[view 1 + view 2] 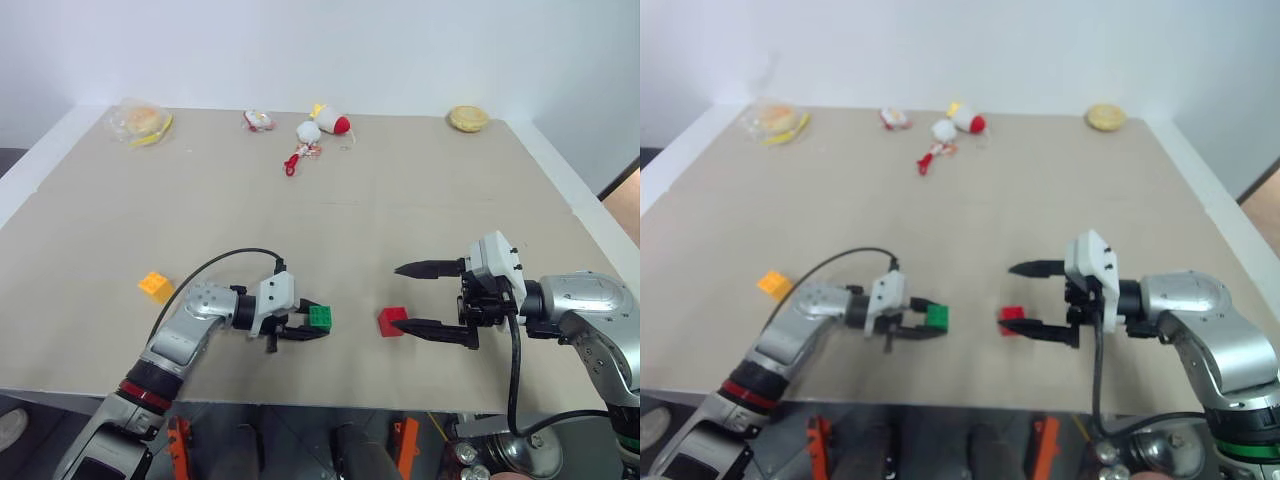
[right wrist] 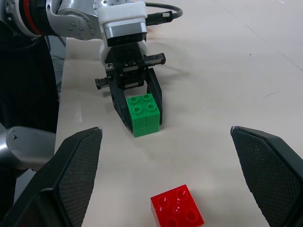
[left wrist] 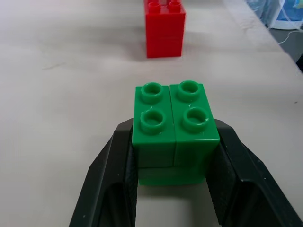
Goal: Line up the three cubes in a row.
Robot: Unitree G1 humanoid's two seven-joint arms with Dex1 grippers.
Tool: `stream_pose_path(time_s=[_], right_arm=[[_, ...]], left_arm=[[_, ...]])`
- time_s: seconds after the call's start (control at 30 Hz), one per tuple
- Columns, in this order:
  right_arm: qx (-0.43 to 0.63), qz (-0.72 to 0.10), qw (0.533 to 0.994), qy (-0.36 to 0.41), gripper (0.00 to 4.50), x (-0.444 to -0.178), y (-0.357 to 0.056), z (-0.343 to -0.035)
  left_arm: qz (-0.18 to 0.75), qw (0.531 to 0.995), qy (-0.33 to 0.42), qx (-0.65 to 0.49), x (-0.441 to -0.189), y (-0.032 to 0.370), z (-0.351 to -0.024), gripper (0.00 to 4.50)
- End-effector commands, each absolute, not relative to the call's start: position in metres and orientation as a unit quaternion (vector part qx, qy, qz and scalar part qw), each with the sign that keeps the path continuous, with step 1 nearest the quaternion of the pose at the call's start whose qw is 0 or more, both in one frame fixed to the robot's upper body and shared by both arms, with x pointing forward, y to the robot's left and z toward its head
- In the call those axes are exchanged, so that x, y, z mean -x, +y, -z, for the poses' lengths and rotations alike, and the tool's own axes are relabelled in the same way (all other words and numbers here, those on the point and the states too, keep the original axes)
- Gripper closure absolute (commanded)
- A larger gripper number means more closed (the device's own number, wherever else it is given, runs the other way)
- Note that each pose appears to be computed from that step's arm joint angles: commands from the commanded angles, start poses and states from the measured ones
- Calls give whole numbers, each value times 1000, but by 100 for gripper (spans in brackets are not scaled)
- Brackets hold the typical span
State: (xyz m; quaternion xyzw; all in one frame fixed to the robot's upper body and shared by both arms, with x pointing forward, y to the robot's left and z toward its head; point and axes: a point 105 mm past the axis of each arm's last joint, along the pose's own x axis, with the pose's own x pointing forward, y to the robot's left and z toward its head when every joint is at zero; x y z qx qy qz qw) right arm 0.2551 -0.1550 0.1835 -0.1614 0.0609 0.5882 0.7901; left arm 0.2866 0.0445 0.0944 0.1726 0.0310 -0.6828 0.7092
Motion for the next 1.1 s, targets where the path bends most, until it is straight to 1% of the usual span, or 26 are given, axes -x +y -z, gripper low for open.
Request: stream_pose_path(time_s=[0.03,0.33,0.63,0.7,0.8,0.9,0.93,1.0,1.1], right_arm=[[179,-586,789,41,0,-251,-155,-196],[178,-583,792,41,0,-251,-155,-196],[176,-580,794,42,0,-250,-155,-194],[175,-580,795,42,0,-249,-155,-194],[175,-579,795,42,0,-250,-155,-194],[175,-579,795,42,0,-250,-155,-195],[175,-580,795,42,0,-250,-155,-195],[176,-581,794,42,0,-250,-156,-196],[176,-585,791,38,0,-251,-155,-200]], left_arm=[[694,697,13,-181,-285,41,-103,316],[704,681,13,-201,-291,36,-104,316],[715,670,17,-200,-290,33,-102,316],[716,670,25,-192,-291,33,-102,211],[720,668,30,-185,-290,34,-104,117],[721,670,24,-175,-289,34,-108,11],[721,671,23,-174,-288,35,-109,2],[718,674,18,-175,-289,36,-112,2],[704,694,-3,-153,-292,41,-129,2]])
